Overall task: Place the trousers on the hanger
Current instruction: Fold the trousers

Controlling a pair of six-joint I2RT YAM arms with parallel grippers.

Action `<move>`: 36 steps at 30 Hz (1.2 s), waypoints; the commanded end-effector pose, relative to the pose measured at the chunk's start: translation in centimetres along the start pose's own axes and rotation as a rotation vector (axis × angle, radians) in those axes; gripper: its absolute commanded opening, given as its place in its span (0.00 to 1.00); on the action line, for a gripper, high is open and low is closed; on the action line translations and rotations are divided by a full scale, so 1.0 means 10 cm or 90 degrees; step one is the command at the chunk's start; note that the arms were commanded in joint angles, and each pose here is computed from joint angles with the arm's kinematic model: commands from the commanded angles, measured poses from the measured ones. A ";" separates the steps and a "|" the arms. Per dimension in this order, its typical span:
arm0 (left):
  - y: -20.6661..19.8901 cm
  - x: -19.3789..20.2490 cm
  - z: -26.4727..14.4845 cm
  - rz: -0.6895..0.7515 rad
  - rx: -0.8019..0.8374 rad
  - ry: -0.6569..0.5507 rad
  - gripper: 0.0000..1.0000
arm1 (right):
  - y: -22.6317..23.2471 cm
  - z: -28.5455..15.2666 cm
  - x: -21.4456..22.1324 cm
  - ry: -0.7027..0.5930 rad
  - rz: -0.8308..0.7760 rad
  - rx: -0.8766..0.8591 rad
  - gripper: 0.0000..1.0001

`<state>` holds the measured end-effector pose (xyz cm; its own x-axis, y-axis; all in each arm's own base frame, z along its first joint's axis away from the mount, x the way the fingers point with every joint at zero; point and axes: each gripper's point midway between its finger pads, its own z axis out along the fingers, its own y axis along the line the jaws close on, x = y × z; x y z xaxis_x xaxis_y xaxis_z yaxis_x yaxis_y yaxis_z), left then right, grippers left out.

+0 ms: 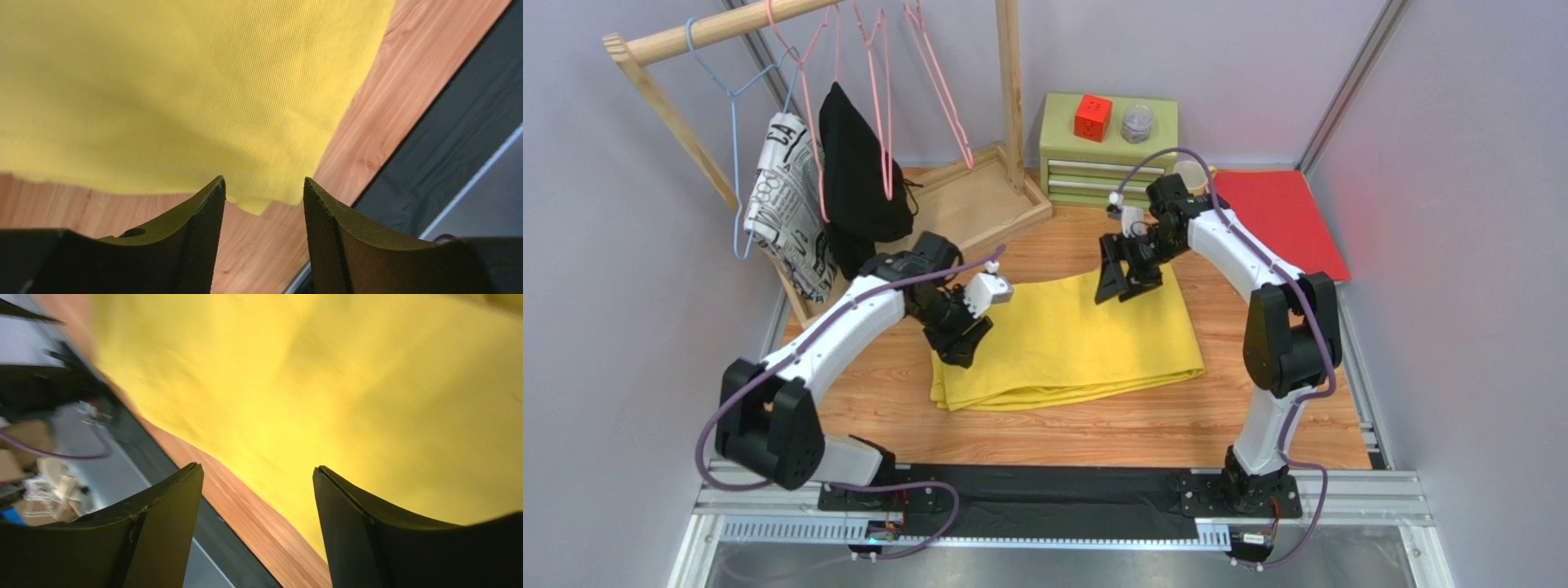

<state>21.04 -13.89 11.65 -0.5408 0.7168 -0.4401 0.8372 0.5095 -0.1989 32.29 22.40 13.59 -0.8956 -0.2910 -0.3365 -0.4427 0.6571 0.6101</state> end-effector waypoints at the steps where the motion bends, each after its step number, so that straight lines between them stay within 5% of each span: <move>1: 0.15 -0.06 0.34 0.130 -0.044 0.081 0.58 | -0.72 0.00 0.67 0.175 -0.069 0.150 0.66; 7: 0.38 0.58 0.76 0.200 -0.060 0.264 0.49 | -0.99 0.15 1.29 0.235 0.046 0.174 0.66; 12: 0.57 0.77 0.85 0.239 -0.072 0.314 0.49 | -0.95 0.25 1.59 0.252 0.146 0.152 0.67; 18: 0.65 0.23 0.72 0.260 -0.076 0.230 0.55 | -0.76 0.03 1.40 0.209 0.127 0.123 0.75; 25: 0.23 -0.41 0.31 0.246 -0.009 0.072 0.59 | -0.46 -0.39 0.44 0.040 -0.106 0.114 0.94; 36: 0.49 -0.16 0.68 0.155 -0.027 0.136 0.57 | -1.71 -0.16 0.43 0.183 -0.172 0.298 0.91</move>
<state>25.78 -15.62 7.18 -0.2709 0.9180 -0.2897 0.9620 0.2691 -0.0466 33.90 13.49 6.70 -0.7824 -0.5553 -0.2820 -0.6206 0.7334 0.2776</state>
